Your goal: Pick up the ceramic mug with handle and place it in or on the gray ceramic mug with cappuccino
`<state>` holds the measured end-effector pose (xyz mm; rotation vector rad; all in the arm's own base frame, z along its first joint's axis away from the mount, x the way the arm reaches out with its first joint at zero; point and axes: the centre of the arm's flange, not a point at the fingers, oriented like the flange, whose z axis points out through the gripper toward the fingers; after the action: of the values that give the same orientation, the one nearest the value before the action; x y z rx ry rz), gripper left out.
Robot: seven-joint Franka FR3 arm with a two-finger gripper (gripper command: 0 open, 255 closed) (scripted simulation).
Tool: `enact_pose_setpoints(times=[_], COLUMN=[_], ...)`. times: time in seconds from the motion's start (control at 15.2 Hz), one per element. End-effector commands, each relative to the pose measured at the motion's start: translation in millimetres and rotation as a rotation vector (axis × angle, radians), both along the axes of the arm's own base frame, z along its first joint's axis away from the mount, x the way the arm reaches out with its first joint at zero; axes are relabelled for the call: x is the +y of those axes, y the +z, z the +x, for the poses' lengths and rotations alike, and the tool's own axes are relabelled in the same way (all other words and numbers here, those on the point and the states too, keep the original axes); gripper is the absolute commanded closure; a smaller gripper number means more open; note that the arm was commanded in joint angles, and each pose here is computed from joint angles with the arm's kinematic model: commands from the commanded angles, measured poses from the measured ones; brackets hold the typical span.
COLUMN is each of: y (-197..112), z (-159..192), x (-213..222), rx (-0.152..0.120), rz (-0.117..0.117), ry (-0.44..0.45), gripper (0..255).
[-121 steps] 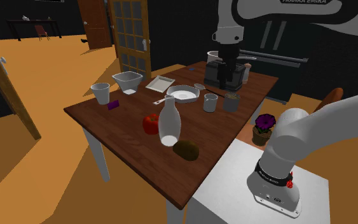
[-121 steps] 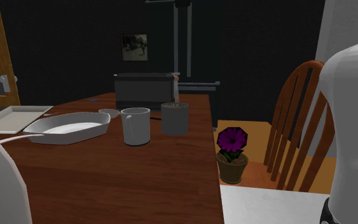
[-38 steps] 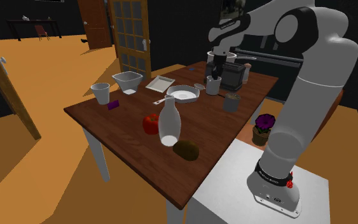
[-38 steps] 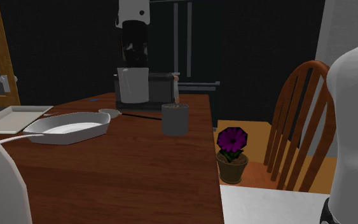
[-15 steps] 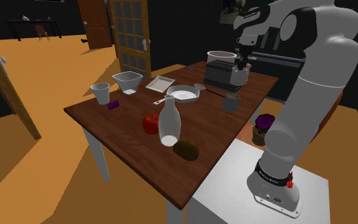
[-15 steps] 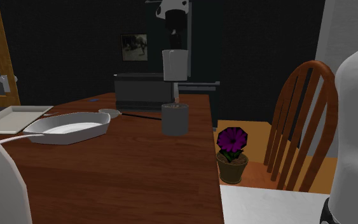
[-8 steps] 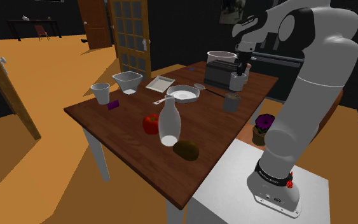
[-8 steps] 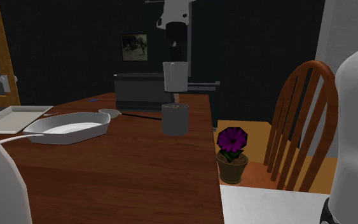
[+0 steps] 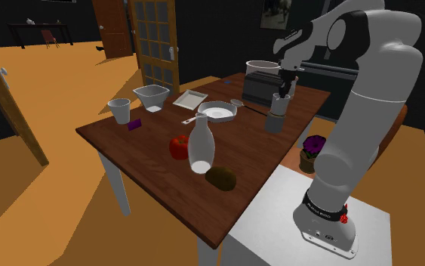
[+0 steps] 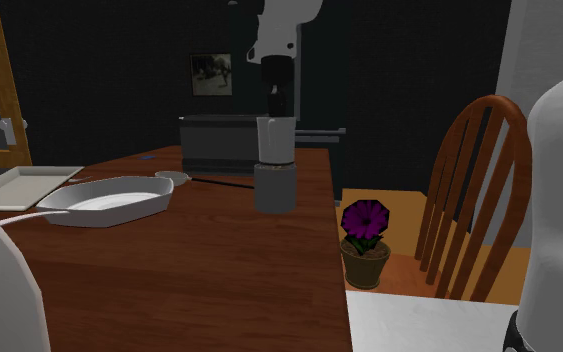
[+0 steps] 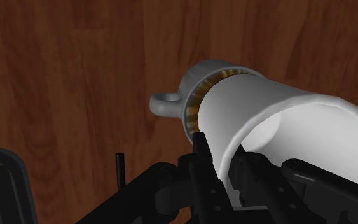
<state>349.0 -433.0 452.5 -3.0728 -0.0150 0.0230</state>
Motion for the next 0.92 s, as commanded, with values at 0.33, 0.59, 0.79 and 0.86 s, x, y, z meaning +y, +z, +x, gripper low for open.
enact_pose_setpoints(times=[0.33, 0.59, 0.79, 0.86], y=[-3.6, -3.7, -3.7, 9.5], z=[-0.5, -0.5, -0.5, -0.3], x=[0.3, 0.3, 0.3, -0.6], rx=[-0.001, -0.001, -0.001, -0.001], rz=[0.000, 0.000, 0.000, 0.000], ry=[0.000, 0.000, 0.000, 0.000], gripper=[255, 0, 0, 0])
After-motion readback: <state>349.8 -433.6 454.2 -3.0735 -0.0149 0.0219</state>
